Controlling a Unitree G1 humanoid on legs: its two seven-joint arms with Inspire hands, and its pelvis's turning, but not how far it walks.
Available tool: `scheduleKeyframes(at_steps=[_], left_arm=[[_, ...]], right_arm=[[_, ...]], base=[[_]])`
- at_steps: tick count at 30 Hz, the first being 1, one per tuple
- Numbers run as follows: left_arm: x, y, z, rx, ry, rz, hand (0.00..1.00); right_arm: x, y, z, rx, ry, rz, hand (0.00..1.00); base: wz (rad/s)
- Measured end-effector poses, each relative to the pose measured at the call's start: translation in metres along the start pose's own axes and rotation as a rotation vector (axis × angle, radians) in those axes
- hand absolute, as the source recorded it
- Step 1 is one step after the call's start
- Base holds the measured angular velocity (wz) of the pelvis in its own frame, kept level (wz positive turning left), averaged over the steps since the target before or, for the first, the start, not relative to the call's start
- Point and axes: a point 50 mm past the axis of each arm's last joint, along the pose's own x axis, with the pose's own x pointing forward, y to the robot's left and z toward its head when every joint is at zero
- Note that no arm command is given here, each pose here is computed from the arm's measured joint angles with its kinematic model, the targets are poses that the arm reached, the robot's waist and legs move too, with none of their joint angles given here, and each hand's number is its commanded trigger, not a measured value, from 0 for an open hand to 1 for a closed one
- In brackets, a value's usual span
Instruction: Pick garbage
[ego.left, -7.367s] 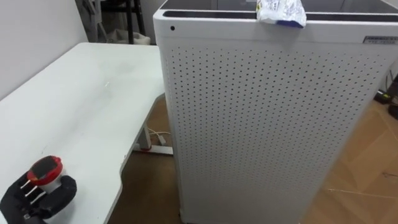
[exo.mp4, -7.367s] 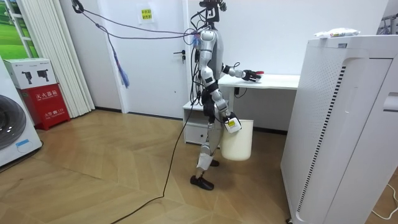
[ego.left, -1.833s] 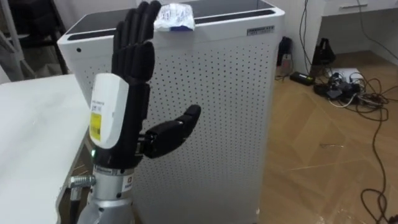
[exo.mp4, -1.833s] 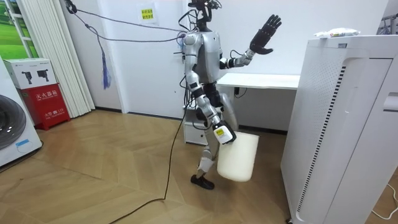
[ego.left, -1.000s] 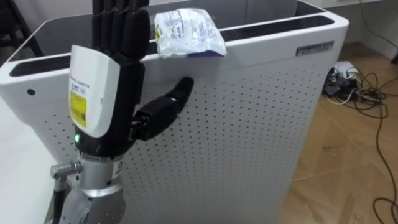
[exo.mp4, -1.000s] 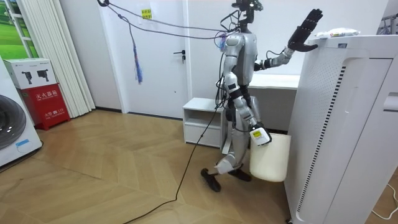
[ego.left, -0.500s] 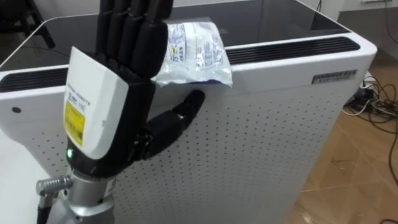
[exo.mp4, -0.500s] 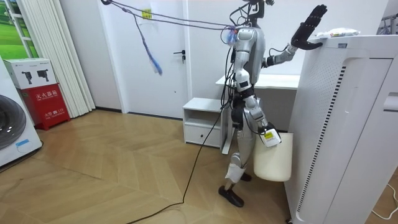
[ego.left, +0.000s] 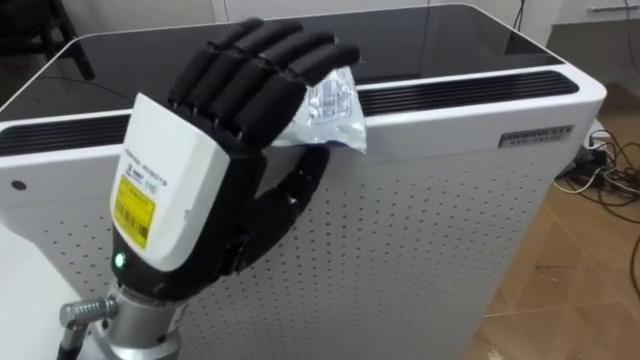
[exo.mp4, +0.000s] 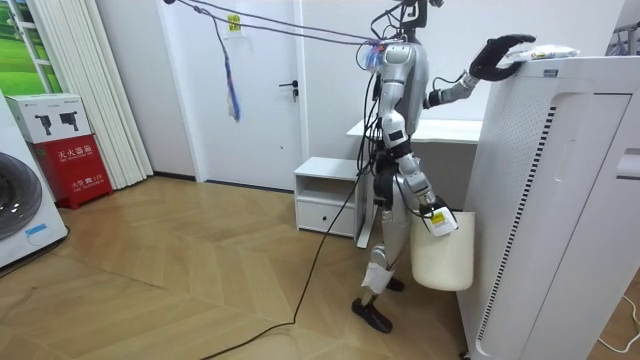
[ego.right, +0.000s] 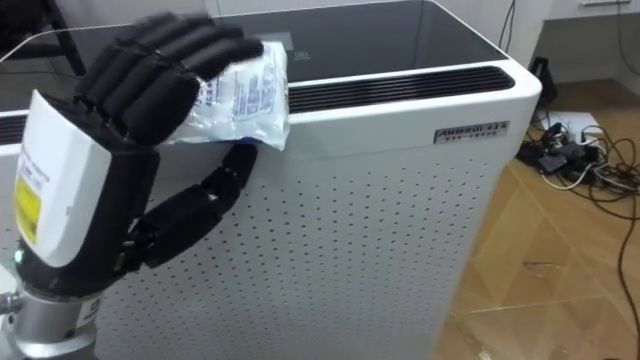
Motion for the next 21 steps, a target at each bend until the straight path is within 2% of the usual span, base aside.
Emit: scheduleKeyframes(at_steps=[9, 21], left_arm=[[-0.003, 0.0, -0.001, 0.012, 0.026, -0.006, 1.0], [-0.006, -0.001, -0.004, 0.005, 0.055, 0.022, 1.0]], right_arm=[[-0.001, -0.003, 0.001, -0.037, 0.003, 0.005, 1.0], [-0.001, -0.006, 0.02, -0.074, -0.064, 0.0, 1.0]], base=[[0.02], [0.0]])
